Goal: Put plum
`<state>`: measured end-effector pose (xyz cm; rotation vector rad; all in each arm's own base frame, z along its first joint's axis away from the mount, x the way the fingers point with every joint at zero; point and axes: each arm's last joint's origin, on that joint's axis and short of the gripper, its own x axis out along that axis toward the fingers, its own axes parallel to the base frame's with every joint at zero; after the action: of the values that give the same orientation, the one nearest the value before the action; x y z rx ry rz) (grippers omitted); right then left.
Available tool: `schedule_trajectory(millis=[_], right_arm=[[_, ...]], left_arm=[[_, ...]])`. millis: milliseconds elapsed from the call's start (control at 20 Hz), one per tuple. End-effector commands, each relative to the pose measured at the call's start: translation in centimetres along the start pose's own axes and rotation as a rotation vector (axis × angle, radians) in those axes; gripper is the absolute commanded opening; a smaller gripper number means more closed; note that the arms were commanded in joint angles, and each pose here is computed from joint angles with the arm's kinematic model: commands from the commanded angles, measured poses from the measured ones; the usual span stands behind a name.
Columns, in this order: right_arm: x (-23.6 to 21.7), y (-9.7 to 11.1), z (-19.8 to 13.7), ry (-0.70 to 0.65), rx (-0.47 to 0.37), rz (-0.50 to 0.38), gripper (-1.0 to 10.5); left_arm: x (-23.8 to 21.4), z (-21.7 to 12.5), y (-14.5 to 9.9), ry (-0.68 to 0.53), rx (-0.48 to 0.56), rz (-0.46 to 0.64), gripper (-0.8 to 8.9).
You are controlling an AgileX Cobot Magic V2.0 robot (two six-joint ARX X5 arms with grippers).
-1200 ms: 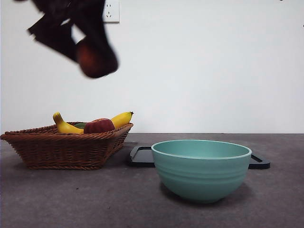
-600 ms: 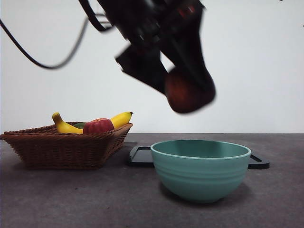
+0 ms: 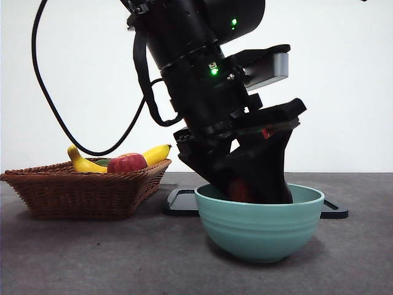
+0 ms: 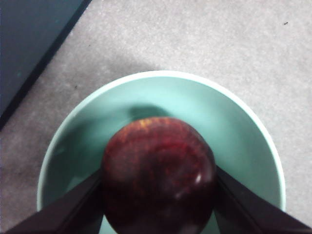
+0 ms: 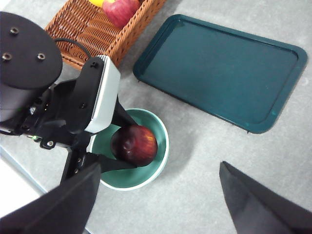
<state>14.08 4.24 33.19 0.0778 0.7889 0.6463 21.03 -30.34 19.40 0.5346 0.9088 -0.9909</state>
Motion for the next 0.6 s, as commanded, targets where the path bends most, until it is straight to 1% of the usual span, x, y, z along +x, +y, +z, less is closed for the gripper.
schedule_trajectory(millis=[50, 150, 350, 500, 600], right_arm=[[-0.27, 0.18, 0.43, -0.014, -0.014, -0.001, 3.9], [-0.27, 0.18, 0.41, -0.012, -0.013, 0.0, 3.9], [-0.27, 0.19, 0.35, -0.006, -0.01, 0.0, 3.9], [-0.27, 0.19, 0.34, -0.005, -0.01, 0.0, 3.9], [-0.27, 0.19, 0.32, -0.004, -0.009, 0.0, 3.9]], left_arm=[[0.81, 0.37, -0.35, 0.003, 0.055, 0.008, 2.32], [1.25, 0.18, -0.3, 0.02, 0.057, 0.017, 2.94], [1.7, 0.01, -0.46, 0.035, 0.06, 0.013, 3.24], [1.64, 0.2, -0.71, 0.026, 0.065, 0.011, 4.11], [1.45, 0.52, -0.76, 0.02, 0.066, 0.011, 4.15]])
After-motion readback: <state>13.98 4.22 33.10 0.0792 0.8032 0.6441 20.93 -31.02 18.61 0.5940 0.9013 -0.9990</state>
